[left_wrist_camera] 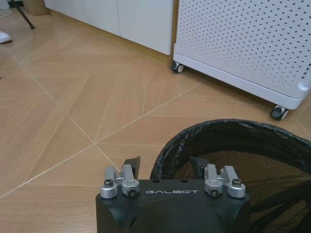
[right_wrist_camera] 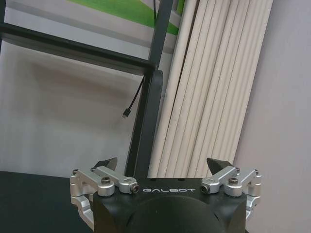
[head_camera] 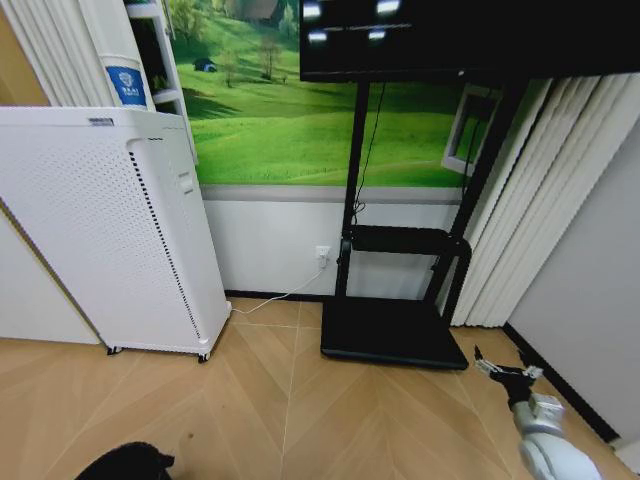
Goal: Pick up the trash bin and place the garbage on the floor into it.
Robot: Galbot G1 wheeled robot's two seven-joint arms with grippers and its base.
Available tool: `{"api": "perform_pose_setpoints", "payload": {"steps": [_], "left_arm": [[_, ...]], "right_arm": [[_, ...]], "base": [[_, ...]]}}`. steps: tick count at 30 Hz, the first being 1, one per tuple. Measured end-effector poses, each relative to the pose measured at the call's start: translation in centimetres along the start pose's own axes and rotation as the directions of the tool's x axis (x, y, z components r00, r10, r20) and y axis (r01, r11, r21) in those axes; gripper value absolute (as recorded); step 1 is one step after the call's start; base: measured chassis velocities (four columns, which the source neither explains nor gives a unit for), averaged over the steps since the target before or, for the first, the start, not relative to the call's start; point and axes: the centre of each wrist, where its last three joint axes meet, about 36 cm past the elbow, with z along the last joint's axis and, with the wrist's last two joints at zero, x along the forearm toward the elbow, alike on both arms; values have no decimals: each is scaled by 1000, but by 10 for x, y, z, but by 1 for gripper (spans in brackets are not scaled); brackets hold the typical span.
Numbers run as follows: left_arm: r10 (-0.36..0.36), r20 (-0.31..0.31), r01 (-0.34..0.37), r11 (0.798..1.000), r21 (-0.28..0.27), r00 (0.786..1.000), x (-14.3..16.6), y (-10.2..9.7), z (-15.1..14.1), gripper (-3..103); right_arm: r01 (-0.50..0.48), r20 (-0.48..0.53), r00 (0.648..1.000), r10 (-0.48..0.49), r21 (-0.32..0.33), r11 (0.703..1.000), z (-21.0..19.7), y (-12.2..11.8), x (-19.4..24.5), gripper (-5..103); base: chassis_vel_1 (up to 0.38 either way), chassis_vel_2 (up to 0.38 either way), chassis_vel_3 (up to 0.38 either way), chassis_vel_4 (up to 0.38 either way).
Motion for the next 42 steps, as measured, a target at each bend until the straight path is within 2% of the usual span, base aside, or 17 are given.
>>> {"api": "perform_pose_setpoints", "payload": {"steps": [2, 4, 8, 11, 14, 16, 17, 18, 19, 21, 22, 24, 26, 27, 28, 33, 42], "left_arm": [[9, 6, -9, 1000, -17, 1000, 2, 1, -2, 62], [21, 11, -20, 999, -39, 1000, 7, 2, -7, 74], [27, 12, -27, 999, -47, 1000, 11, 2, -10, 84], [84, 57, -78, 991, -112, 995, 24, 2, -34, 98], [138, 100, -120, 979, -167, 985, 28, -5, -50, 99], [278, 161, -228, 935, -272, 947, 34, -41, -88, 100], [278, 161, -228, 935, -272, 947, 34, -41, -88, 100], [349, 196, -282, 910, -305, 916, 34, -66, -107, 100], [349, 196, -282, 910, -305, 916, 34, -66, -107, 100], [437, 249, -344, 875, -341, 864, 32, -109, -131, 100], [437, 249, -344, 875, -341, 864, 32, -109, -131, 100], [501, 274, -393, 844, -365, 821, 35, -144, -148, 100], [509, 278, -399, 839, -370, 814, 36, -148, -149, 100], [536, 294, -412, 823, -391, 791, 39, -160, -153, 100], [536, 294, -412, 823, -391, 791, 39, -160, -153, 100], [586, 351, -427, 792, -436, 730, 45, -177, -152, 100], [632, 357, -482, 765, -427, 688, 40, -199, -135, 100]], "right_arm": [[0, 3, 1000, 0, 0, 1000, -1, -1, -1, 100], [0, 8, 1000, 0, 1, 1000, -4, -2, -4, 100], [1, 10, 1000, -1, 1, 1000, -5, -2, -4, 100], [18, 22, 1000, -18, -1, 1000, -13, -3, 0, 100], [32, 36, 999, -32, 3, 999, -21, -2, 6, 100], [70, 76, 995, -72, 29, 997, -42, 1, 19, 100], [70, 76, 995, -72, 29, 997, -42, 1, 19, 100], [94, 82, 992, -98, 46, 994, -55, 4, 28, 100], [94, 82, 992, -98, 46, 994, -55, 4, 28, 100], [130, 86, 987, -134, 43, 991, -78, 16, 48, 100], [130, 86, 987, -134, 43, 991, -78, 16, 48, 100], [153, 82, 985, -155, 27, 988, -98, 29, 69, 100], [159, 81, 984, -161, 24, 987, -103, 32, 74, 100], [186, 82, 979, -186, 5, 983, -121, 44, 86, 100], [186, 82, 979, -186, 5, 983, -121, 44, 86, 100], [205, 58, 978, -202, -62, 977, -147, 66, 131, 100], [209, 55, 977, -205, -77, 975, -161, 85, 167, 100]], "base": [[0, 0, 0, 0], [0, 0, 0, 0], [0, 0, 0, 0], [0, 0, 0, 0], [0, 0, 0, 0], [0, 0, 0, 0], [0, 0, 0, 0], [0, 0, 0, 0], [0, 0, 0, 0], [0, 0, 0, 0], [0, 0, 0, 0], [0, 0, 0, 0], [0, 0, 0, 0], [0, 0, 0, 0], [0, 0, 0, 0], [0, 0, 0, 0], [0, 0, 0, 0]]}}
